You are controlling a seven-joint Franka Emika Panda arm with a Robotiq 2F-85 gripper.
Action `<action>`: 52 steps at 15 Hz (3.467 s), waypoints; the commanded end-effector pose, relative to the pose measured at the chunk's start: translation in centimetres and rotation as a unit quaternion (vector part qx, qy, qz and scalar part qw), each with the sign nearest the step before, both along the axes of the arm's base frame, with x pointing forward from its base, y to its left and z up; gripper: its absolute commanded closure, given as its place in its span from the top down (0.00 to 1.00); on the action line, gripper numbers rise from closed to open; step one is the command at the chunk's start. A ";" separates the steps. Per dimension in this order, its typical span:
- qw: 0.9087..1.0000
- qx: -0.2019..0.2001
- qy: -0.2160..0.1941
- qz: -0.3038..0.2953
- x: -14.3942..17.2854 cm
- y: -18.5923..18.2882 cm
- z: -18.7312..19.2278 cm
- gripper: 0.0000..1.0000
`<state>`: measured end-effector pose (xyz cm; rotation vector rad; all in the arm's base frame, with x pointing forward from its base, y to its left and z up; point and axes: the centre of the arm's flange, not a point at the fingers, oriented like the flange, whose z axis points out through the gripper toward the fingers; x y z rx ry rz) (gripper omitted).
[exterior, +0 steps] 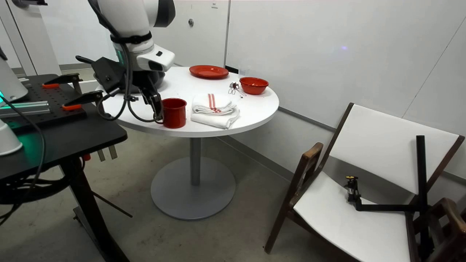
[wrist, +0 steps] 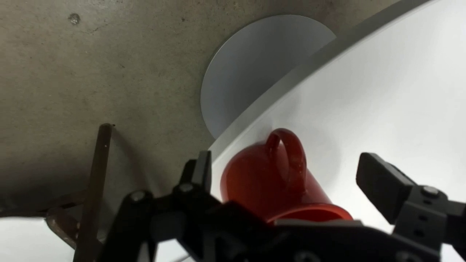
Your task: Move the cup at the edge of the table
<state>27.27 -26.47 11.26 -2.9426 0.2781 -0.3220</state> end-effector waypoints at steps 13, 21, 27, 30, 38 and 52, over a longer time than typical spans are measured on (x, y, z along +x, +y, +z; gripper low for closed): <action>0.995 -0.104 0.004 -0.004 -3.2 3.7 8.2 1.00; 0.990 -0.140 -0.005 0.008 -1.3 6.0 10.5 1.00; 0.987 -0.159 -0.007 0.029 0.2 8.2 11.6 1.00; 0.985 -0.168 -0.010 0.049 1.3 9.8 12.0 1.00; 0.976 -0.180 -0.014 0.118 4.7 14.6 12.7 1.00; 0.971 -0.162 -0.030 0.174 5.8 17.8 8.6 1.00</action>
